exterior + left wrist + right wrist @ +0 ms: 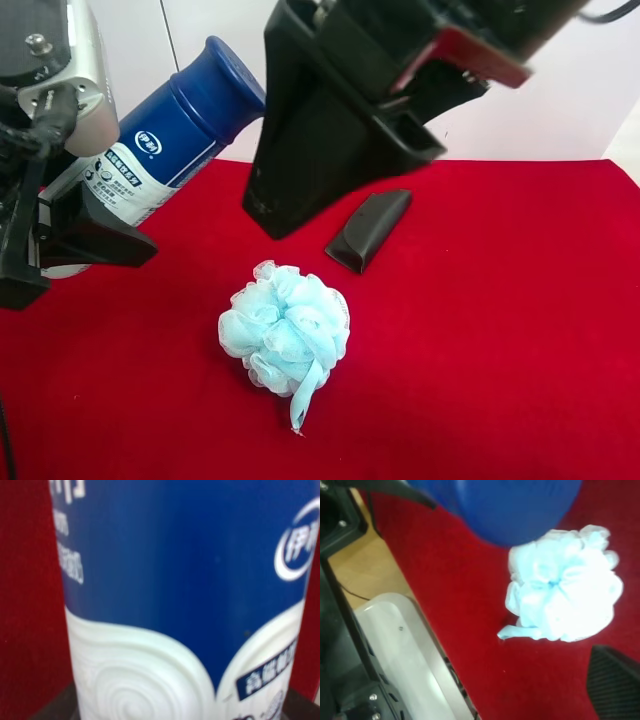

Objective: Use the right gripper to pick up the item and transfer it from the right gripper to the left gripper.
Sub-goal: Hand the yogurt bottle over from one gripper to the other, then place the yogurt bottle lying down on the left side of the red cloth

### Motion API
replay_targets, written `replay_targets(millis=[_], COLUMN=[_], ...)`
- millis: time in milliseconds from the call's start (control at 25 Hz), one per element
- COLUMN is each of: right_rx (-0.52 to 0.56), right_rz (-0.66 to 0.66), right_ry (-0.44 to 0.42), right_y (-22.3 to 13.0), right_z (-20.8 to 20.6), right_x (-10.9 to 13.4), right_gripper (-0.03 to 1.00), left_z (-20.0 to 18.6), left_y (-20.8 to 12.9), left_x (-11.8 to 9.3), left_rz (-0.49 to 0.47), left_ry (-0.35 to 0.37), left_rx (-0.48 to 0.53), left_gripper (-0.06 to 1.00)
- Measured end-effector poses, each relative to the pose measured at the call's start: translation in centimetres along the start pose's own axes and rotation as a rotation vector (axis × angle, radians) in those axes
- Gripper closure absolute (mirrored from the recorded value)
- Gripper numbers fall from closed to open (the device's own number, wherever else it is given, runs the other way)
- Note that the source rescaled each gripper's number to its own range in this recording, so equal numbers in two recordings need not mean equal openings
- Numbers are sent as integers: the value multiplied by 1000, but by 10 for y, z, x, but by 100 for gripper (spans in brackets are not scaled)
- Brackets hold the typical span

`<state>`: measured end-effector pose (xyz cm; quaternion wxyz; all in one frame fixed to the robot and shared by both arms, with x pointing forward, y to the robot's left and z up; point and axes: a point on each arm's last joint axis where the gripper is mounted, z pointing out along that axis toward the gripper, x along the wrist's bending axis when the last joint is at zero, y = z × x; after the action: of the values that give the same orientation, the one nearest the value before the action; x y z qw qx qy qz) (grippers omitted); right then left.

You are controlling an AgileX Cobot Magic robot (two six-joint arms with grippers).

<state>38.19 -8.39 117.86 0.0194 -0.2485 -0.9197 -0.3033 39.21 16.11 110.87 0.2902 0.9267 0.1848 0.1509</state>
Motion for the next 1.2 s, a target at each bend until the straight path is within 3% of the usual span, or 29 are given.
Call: replay_targets(millis=[240,480,760,1000,1200], right_rx=[-35,45,35,-60,-276], right_rz=[-4,8,57,99,78], right_ry=[-68,-131,-222,-264,-292], right_y=[-27,-92,-166,-221,-262], right_z=[-24,-20,-25,-28,-23], right_x=[9,5,1,1,-1], right_gripper=[-3,-3,-3,-3,-3], left_z=[0,0,0,0,0], left_y=[0,0,0,0,0], left_x=[0,0,0,0,0], left_rz=[0,0,1,1,1], left_ry=[0,0,1,1,1], left_rx=[0,0,0,0,0], left_gripper=[93,93,93,93,93])
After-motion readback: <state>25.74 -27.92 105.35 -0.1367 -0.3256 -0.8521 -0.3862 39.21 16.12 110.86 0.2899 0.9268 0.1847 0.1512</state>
